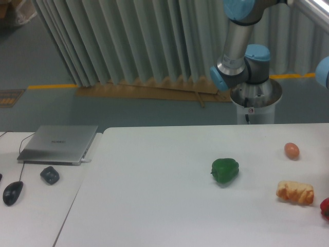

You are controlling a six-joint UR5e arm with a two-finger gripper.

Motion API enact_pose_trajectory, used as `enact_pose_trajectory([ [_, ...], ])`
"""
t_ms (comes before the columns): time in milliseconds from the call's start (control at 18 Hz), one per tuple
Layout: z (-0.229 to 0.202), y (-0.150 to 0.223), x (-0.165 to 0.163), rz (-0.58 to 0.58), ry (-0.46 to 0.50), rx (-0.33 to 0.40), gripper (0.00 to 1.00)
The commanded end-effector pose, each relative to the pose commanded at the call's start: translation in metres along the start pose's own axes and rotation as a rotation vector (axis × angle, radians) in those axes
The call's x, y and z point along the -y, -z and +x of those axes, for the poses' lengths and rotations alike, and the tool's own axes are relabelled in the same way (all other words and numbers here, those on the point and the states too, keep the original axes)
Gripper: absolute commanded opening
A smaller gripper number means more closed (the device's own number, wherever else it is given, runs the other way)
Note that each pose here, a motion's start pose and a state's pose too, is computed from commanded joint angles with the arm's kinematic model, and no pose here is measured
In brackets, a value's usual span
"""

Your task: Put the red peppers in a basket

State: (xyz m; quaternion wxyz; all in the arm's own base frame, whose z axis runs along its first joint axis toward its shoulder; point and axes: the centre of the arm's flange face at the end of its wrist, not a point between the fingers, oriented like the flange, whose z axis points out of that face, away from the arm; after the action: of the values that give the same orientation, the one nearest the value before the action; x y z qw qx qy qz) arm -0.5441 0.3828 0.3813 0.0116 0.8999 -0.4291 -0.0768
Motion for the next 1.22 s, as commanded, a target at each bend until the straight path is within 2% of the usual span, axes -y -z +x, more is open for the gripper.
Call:
enact_pose_trajectory([
  [1056,0.004,-0.003,0.005,0.001,0.017,0.013,1.00],
  [1167,0.003,-0.007,0.012,0.022,0.048,0.015,1.00],
  [1222,0.002,-0.008,0.019,0.053,0.101,0.022,1.00],
])
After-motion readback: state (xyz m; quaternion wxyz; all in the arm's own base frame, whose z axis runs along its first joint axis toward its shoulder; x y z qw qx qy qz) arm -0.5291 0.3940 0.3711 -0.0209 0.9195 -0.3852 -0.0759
